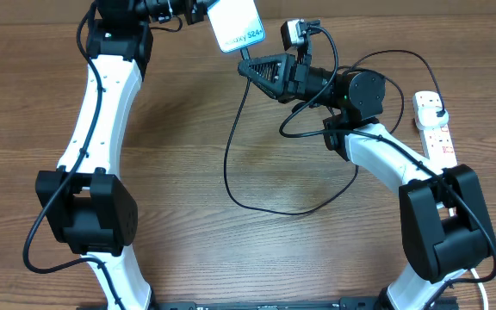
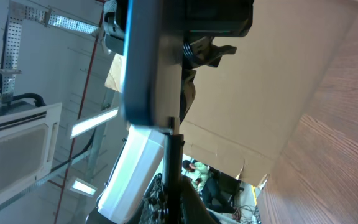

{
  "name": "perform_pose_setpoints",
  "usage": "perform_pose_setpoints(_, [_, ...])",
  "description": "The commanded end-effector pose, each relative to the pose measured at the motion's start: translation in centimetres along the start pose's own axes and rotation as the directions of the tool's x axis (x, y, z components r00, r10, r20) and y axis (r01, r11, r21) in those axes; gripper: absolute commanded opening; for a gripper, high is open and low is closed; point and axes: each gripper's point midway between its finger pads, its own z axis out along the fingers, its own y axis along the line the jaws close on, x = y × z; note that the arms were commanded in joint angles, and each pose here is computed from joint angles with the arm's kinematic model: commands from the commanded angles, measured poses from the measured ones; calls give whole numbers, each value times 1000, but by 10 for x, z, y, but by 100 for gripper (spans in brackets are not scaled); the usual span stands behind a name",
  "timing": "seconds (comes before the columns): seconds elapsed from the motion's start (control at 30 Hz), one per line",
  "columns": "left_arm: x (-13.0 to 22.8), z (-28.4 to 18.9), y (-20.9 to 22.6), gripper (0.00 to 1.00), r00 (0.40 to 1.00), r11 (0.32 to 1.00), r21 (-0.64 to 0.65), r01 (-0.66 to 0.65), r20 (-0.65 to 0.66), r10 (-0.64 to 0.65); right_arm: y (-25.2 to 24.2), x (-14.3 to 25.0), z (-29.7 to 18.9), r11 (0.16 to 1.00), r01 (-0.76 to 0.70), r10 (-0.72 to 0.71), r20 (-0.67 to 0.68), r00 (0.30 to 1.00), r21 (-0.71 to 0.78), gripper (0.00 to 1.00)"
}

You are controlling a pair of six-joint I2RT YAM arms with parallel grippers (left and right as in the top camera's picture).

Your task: Plug charger to phone and switch on socket

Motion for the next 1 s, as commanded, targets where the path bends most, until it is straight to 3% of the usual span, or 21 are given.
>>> perform_pose_setpoints(0.0, [-8,-4,0,4,999,999,-3,-33,26,33,6,-4,1,1000,14,-14,4,1000,-11,4])
perform_pose_setpoints(0.57, [-1,2,-1,4,996,996,3,-84,-1,84,6,-4,1,1000,14,-14,6,1000,-11,4])
perform_pose_setpoints(0.97, [1,4,1,4,1000,1000,-5,24,-5,-24,6,-4,1,1000,15,-14,9,1000,-11,4])
